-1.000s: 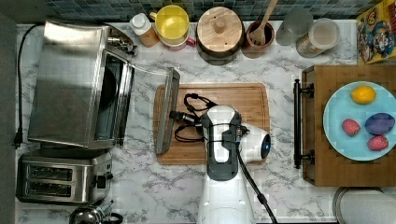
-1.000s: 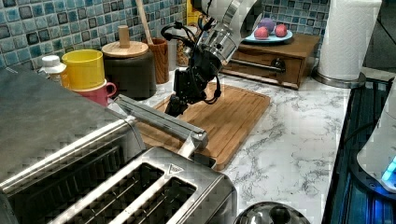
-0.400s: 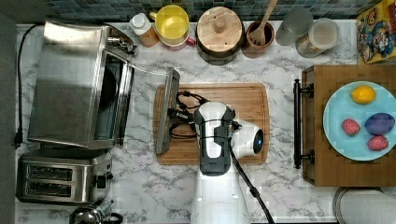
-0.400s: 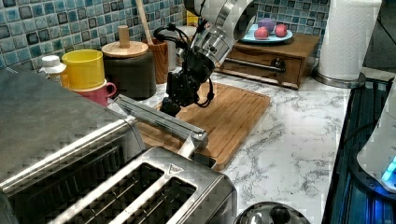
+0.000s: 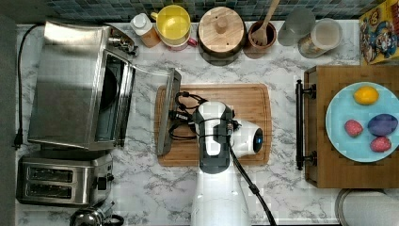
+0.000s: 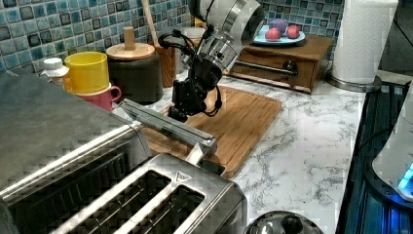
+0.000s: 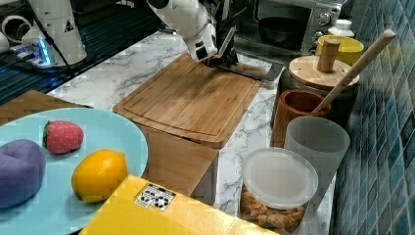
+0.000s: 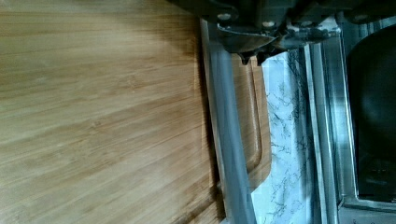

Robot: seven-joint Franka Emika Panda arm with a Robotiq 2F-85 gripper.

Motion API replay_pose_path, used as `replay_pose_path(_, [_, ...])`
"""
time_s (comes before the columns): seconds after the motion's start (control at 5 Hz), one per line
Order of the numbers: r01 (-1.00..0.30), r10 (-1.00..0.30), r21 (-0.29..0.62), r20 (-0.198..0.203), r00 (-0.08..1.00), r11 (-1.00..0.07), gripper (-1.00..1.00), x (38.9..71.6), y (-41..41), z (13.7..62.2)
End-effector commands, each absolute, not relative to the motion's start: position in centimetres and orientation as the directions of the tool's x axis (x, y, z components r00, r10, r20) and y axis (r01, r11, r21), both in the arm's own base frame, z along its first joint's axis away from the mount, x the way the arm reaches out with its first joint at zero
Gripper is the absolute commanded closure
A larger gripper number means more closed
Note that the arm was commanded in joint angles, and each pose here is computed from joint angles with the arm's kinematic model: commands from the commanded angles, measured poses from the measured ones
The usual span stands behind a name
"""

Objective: Close the oven.

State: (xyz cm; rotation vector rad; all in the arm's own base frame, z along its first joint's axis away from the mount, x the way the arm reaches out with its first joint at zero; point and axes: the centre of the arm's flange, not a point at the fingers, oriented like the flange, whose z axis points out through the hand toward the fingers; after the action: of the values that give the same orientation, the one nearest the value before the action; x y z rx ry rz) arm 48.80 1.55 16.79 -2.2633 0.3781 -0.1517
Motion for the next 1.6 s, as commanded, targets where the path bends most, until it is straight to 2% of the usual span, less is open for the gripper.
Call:
replay_pose_path(0.2, [0.038,-0.22,-0.796,0.212,0.952,-0.604,1.0,53.3,10.9,31.3])
replay_pose_path(0.4, [0.057,-0.175,-0.763,0.219,0.96,-0.644,1.0,53.4,14.1,34.0])
replay_pose_path(0.6, [0.066,-0.121,-0.709,0.21,0.97,-0.702,1.0,54.0,17.8,35.4])
replay_pose_path(0.8, [0.075,-0.129,-0.694,0.237,0.963,-0.716,1.0,53.7,19.5,38.0])
replay_pose_path(1.0, [0.079,-0.094,-0.63,0.236,0.967,-0.772,1.0,53.8,22.5,39.6])
replay_pose_path(1.2, [0.085,-0.038,-0.523,0.221,0.975,-0.848,1.0,54.3,25.3,41.4])
replay_pose_path(1.6, [0.075,-0.024,-0.353,0.269,0.963,-0.933,1.0,53.2,29.3,46.5])
